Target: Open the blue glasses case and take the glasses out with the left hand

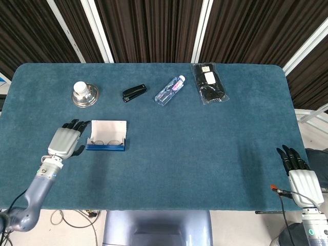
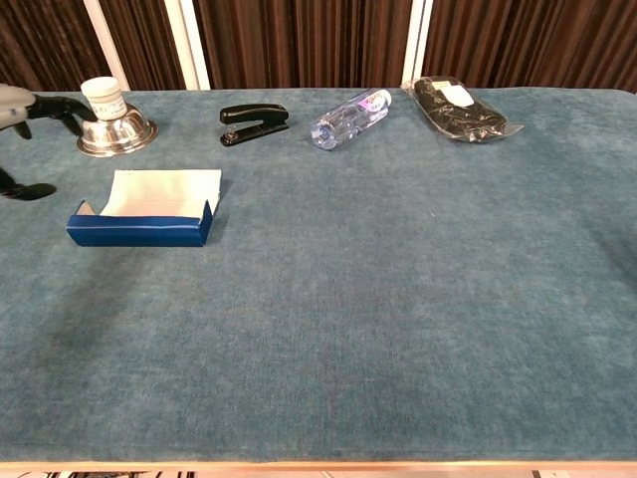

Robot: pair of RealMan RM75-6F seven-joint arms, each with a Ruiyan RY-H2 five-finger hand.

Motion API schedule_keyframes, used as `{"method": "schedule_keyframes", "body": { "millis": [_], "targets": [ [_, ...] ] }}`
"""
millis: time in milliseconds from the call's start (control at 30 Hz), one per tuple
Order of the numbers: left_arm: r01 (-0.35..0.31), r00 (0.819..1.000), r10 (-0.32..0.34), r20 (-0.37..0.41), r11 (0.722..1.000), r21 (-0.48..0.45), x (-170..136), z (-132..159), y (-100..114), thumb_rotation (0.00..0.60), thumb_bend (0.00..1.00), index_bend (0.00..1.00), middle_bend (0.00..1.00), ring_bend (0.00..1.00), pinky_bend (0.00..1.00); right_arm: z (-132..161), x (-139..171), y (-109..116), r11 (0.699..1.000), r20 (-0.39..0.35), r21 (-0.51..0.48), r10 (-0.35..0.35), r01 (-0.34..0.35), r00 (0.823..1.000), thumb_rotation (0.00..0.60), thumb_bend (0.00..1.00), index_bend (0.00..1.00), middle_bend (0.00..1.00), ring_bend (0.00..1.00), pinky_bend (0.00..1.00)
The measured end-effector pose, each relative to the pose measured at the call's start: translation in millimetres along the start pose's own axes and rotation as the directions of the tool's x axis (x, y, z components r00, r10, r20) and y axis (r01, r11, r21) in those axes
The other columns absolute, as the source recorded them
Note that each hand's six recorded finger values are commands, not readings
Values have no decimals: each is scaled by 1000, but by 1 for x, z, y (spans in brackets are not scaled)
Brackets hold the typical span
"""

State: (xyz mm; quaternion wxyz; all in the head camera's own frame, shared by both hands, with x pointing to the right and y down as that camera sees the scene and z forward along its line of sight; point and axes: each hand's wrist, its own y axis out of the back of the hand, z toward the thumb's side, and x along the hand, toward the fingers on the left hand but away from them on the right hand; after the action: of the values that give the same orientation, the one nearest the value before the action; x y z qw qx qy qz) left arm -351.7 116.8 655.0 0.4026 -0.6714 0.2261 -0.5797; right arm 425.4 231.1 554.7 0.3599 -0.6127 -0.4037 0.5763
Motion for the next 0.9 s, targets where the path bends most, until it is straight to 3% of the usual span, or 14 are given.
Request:
{"method": "schedule_keyframes", "body": {
  "millis": [133,300,567,900],
  "targets": [
    [-20,999,18,45,999,36,-11,-1,-1,600,303,120,670,598,696,0,0,0,1000,0,0,0,0,1000,600,109,0,0,0,232],
    [21,998,-24,59,998,51,-17,-8,-10,600,304,121,804,723,795,0,1,0,1000,1,0,1,-1,1000,600,110,0,0,0,232],
    [134,990,-137,37,988,71,-11,-11,-29,600,304,120,833,753,824,0,0,0,1000,3,-5,3,-3,1000,600,110,0,0,0,232],
    [191,980,-195,35,977,96,-6,-4,-40,600,304,134,833,750,824,0,-1,0,1000,4,-7,5,-5,1000,600,110,0,0,0,232]
  ]
}}
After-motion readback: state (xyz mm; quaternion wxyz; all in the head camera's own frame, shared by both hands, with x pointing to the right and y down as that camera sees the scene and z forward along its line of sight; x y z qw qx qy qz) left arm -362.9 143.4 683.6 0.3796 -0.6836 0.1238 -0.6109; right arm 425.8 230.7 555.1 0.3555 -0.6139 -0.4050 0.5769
